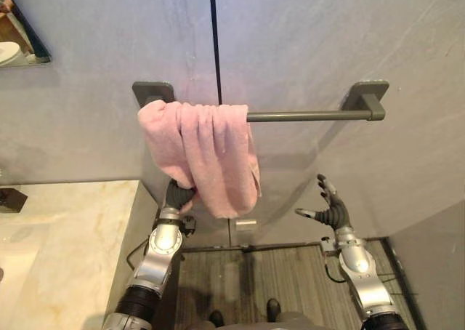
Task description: Organize washtable
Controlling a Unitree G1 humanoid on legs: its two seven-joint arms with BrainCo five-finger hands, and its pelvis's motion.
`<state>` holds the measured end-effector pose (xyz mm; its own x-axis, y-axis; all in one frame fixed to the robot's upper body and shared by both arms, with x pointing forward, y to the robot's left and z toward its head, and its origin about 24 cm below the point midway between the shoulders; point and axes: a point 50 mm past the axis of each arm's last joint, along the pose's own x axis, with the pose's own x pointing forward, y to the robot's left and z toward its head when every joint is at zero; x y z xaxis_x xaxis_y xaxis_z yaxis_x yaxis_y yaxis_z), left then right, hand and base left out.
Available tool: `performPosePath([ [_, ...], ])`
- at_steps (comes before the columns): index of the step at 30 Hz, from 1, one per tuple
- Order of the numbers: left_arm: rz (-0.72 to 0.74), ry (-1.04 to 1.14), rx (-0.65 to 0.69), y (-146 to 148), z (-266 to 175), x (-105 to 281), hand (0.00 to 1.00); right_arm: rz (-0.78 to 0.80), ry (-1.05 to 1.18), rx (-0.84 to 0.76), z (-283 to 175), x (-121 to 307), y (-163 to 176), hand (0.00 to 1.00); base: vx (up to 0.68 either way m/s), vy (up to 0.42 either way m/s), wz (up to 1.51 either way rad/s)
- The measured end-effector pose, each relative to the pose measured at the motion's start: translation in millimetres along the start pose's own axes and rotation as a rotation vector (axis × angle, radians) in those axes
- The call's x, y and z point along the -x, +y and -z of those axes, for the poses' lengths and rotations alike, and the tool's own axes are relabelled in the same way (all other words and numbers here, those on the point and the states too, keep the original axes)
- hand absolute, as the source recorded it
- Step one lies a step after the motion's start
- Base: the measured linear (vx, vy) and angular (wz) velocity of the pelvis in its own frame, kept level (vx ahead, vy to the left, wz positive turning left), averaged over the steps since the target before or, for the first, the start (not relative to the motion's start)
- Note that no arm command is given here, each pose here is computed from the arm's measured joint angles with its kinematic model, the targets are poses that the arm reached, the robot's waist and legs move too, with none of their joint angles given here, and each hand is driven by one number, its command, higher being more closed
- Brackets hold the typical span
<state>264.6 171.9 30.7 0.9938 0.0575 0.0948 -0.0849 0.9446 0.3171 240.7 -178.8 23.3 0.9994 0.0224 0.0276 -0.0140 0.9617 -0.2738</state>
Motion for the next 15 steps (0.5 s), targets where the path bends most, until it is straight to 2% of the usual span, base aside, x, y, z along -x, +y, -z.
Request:
performPosePath([
  [9,0.040,-0.024,0.056,-24,-8,3,1.00,-0.215,-0.155,-0.035,-37,-23,50,0.00,-0.03,-0.029,0.10],
  [10,0.040,-0.024,0.059,-24,-9,3,1.00,-0.223,-0.162,-0.034,-39,-24,52,1.00,-0.02,-0.036,0.18],
  [15,0.050,-0.029,0.078,-33,-11,5,1.00,-0.302,-0.190,-0.049,-50,-35,79,1.00,-0.04,-0.037,0.17],
])
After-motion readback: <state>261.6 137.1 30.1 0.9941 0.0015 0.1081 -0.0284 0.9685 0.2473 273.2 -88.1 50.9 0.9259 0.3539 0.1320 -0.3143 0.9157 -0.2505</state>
